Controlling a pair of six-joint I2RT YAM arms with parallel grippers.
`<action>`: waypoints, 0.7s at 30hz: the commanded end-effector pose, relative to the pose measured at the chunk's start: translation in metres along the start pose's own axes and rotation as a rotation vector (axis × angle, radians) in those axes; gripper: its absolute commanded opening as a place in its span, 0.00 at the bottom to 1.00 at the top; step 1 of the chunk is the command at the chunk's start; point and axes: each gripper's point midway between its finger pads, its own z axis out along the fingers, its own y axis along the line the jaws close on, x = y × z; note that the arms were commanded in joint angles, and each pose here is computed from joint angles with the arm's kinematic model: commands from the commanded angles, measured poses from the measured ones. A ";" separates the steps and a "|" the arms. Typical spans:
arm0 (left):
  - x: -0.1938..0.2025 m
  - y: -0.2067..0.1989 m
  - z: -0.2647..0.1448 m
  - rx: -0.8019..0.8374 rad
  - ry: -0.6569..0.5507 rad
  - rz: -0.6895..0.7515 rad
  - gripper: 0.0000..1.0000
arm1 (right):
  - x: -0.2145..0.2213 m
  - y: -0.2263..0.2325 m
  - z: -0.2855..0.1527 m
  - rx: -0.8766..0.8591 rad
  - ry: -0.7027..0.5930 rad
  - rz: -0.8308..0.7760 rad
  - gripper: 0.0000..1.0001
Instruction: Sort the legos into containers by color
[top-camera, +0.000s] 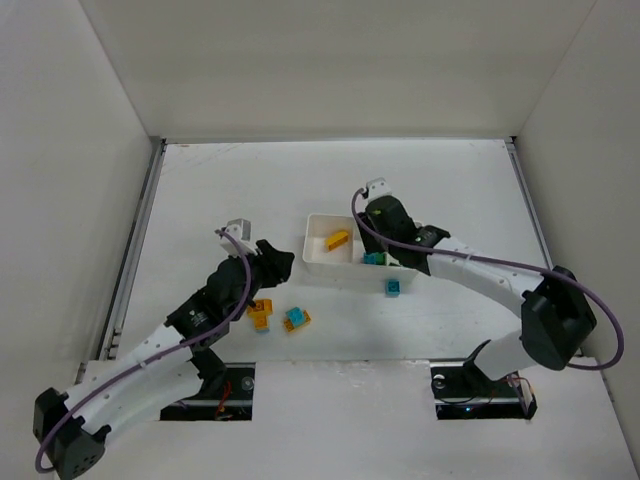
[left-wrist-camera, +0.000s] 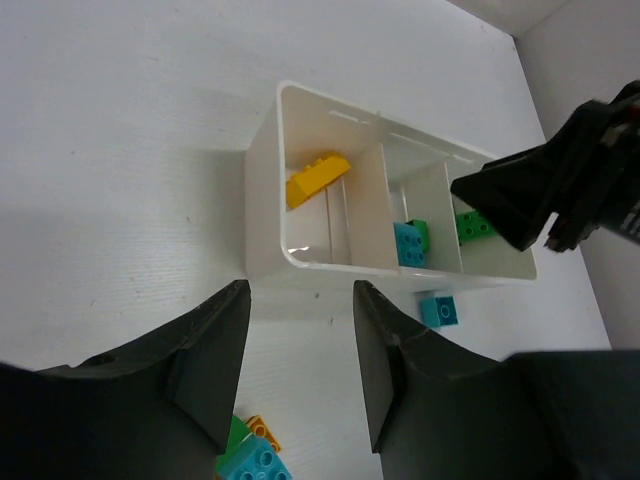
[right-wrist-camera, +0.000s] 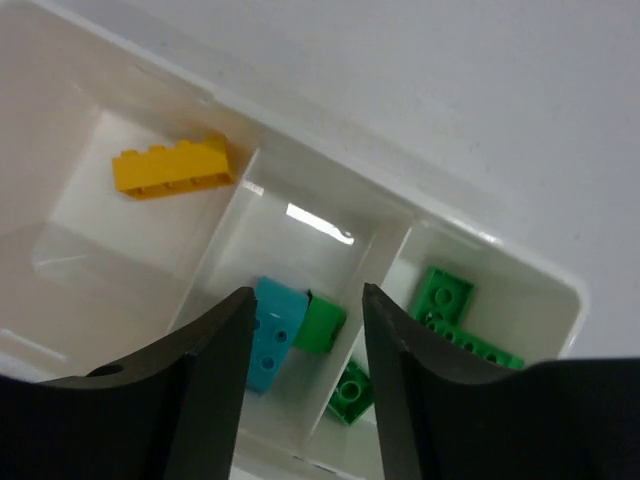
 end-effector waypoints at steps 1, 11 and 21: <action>-0.030 -0.049 -0.004 0.127 -0.038 -0.007 0.42 | -0.001 -0.019 -0.014 0.148 -0.085 0.213 0.57; 0.033 -0.147 0.045 0.315 0.287 0.322 0.37 | 0.016 -0.102 -0.070 0.371 -0.362 0.666 0.47; 0.101 -0.145 0.119 0.192 0.564 0.605 0.34 | 0.051 -0.162 -0.095 0.506 -0.510 0.848 0.60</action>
